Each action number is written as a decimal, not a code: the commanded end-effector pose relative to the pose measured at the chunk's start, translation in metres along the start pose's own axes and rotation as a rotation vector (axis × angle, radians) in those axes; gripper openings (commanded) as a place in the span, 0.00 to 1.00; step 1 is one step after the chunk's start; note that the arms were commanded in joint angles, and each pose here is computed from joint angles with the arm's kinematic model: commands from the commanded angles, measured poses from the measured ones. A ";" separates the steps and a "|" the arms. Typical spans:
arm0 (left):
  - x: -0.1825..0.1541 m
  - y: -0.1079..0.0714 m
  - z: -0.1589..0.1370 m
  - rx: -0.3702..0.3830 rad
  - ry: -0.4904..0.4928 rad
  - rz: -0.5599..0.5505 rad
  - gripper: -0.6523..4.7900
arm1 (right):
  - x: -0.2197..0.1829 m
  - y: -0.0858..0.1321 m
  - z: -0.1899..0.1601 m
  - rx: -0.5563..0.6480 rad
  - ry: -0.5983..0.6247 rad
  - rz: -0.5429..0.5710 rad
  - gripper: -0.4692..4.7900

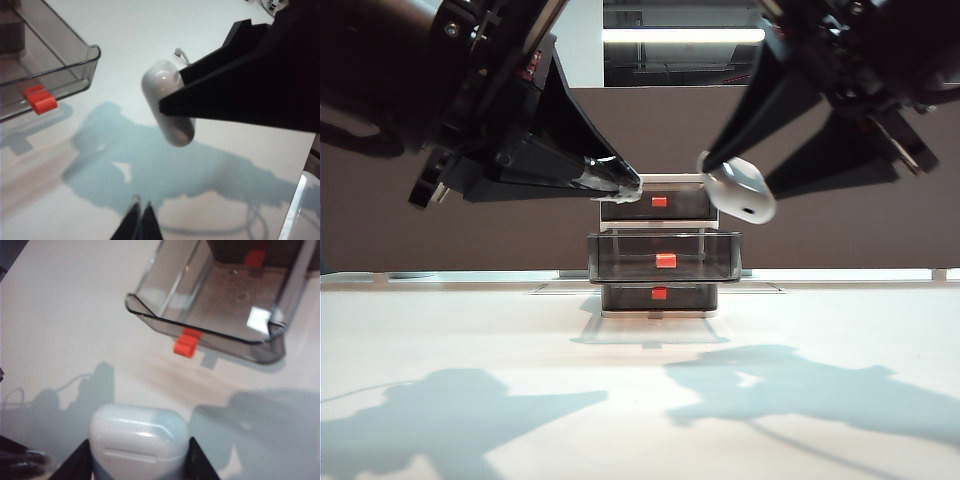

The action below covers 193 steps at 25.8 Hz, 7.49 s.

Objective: Pick up the earphone case on the table, open the lid, insert the wireless earphone on the table into it, close the lid, put the earphone case into the second layer of the drawer, and finally close the drawer.

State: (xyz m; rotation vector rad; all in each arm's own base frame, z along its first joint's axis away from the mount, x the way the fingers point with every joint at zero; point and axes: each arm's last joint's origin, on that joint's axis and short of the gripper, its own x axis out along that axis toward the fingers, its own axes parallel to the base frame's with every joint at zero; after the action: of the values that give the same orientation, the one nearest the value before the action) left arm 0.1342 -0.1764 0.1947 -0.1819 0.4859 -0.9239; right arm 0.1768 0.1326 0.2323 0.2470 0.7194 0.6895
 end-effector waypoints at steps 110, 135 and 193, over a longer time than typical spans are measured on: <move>0.007 -0.002 0.005 -0.044 -0.074 -0.034 0.22 | -0.002 0.030 -0.011 -0.049 0.077 0.190 0.85; 0.012 0.002 -0.004 0.488 -0.008 -0.006 0.22 | -0.001 0.029 -0.016 -0.061 0.156 0.243 0.09; 0.019 0.005 -0.010 0.389 0.024 -0.002 0.21 | 0.004 0.032 0.010 -0.090 0.237 0.203 0.09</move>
State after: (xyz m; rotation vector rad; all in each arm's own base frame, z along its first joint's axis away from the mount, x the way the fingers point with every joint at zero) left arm 0.1417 -0.1867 0.1746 0.1987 0.3350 -0.9978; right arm 0.1699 0.1584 0.2476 0.1649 0.8849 0.9464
